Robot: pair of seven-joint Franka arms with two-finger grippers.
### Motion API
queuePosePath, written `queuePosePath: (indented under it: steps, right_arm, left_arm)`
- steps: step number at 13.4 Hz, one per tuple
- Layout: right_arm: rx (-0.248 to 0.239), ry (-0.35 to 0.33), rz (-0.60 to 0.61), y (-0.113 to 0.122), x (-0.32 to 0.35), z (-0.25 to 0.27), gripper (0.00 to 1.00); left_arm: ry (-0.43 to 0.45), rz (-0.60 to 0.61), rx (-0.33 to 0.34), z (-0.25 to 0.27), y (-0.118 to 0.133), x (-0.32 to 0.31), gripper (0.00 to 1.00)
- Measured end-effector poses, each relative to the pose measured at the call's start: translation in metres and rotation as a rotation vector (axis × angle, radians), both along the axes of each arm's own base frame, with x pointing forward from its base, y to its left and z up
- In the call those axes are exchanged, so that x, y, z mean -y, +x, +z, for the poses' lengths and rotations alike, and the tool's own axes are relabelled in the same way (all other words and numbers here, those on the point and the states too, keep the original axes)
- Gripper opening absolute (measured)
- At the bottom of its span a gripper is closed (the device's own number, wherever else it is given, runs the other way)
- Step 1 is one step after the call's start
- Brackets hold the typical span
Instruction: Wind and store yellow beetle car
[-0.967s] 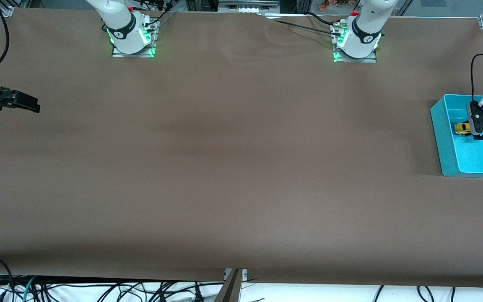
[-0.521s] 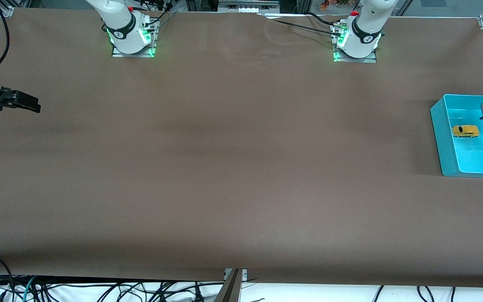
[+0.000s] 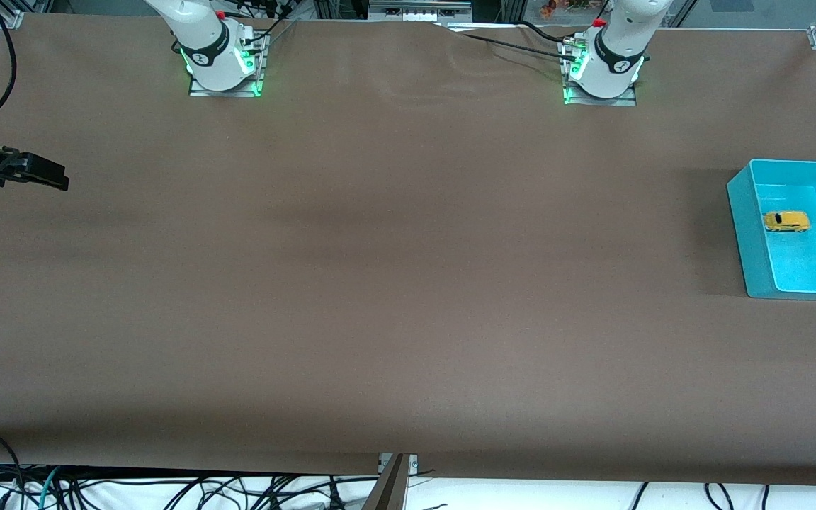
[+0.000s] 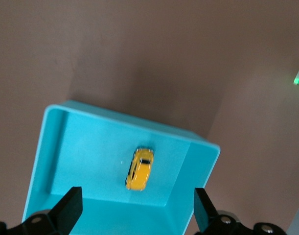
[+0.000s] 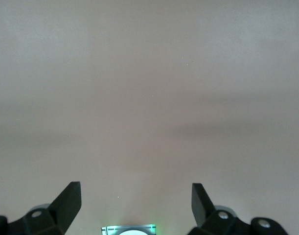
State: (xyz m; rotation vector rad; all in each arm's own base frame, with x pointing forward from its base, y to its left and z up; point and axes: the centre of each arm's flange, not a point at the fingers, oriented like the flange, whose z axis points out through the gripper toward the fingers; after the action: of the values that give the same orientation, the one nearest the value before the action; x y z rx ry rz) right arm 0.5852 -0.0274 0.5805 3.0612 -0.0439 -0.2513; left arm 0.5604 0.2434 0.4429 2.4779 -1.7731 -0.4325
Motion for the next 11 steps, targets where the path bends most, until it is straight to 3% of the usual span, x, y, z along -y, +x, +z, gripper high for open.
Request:
queuePosePath:
  steps: [6,9,11]
  right_arm:
    - [0.0,0.0,0.001,0.0,0.0,0.0,1.0]
    - [0.0,0.0,0.003,0.0,-0.001,0.0,1.0]
    - [0.0,0.0,0.003,0.0,-0.001,0.0,1.0]
  left_arm:
    - [0.005,0.248,0.087,0.054,0.036,0.133,1.0]
    - [0.059,0.325,0.125,0.077,0.037,0.2,1.0]
    - [0.069,0.445,0.159,0.094,0.032,0.232,1.0]
